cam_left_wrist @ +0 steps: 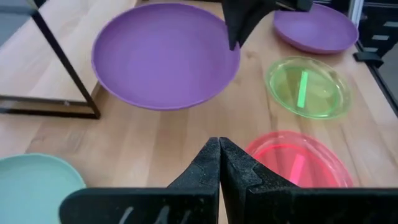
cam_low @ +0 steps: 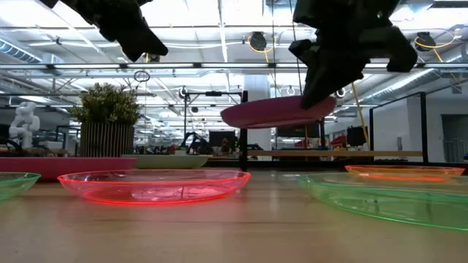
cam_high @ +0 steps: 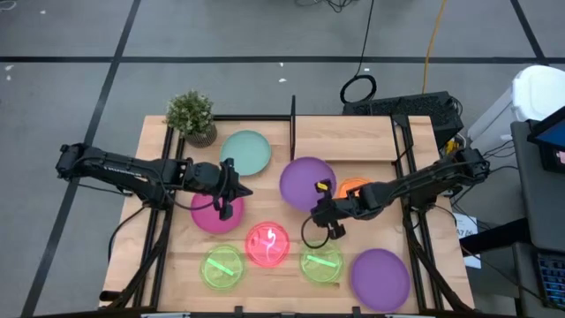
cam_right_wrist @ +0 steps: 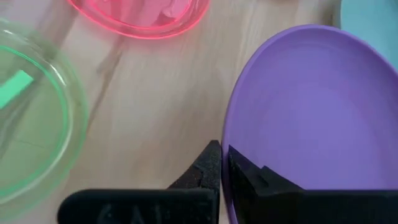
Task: Place and stack plates onto a shelf
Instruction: Put the top big violet plate on the shelf
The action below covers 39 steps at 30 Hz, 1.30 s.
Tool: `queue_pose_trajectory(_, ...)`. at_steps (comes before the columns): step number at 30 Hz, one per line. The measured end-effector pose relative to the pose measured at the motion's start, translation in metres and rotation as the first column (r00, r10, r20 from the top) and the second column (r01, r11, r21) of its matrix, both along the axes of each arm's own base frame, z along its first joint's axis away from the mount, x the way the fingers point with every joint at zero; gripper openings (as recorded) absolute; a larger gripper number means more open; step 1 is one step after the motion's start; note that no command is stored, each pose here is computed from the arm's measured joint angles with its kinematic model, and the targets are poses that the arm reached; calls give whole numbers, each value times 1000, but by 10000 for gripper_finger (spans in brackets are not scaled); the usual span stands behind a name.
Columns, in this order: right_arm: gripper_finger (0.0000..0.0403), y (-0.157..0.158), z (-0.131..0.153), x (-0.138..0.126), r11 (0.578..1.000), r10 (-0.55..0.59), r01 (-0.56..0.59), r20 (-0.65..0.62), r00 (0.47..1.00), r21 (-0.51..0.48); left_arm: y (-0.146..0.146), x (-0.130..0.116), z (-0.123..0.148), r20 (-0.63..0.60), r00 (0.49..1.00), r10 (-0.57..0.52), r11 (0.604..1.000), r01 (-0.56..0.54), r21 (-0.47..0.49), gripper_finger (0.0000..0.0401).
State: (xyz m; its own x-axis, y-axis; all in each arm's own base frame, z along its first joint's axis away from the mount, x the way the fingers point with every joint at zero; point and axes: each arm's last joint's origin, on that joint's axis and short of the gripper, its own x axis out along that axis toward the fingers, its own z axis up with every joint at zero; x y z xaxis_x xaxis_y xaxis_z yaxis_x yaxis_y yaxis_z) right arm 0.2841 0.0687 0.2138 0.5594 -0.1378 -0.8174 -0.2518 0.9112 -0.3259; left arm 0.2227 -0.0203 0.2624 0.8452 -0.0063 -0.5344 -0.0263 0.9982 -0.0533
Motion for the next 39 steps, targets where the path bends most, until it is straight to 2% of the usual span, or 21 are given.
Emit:
queue_pose_trajectory(8,2,2,12,-12,991,-112,106,-70,991,-77,-1,2,4,51,999,10,1000,-9,-23,1)
queue_pose_trajectory(13,2,-3,26,-26,987,-156,152,-64,986,-61,-1,3,4,53,999,11,1000,-10,-25,1)
queue_pose_trajectory(17,2,-9,41,-40,973,-209,206,-12,978,-104,-1,3,4,52,999,11,1000,-9,-29,1)
queue_pose_trajectory(23,2,-26,54,-62,917,-305,326,122,945,-231,-1,3,5,57,998,11,1000,-9,-29,1)
queue_pose_trajectory(29,2,-53,48,-82,856,-357,397,177,917,-330,-1,3,6,65,998,8,1000,-6,-25,1)
queue_pose_trajectory(37,2,-86,12,-101,809,-436,499,252,864,-310,-2,6,6,80,997,11,1000,-8,-30,1)
queue_pose_trajectory(39,2,-92,1,-104,809,-440,500,247,864,-309,-2,6,5,81,997,11,1000,-8,-30,1)
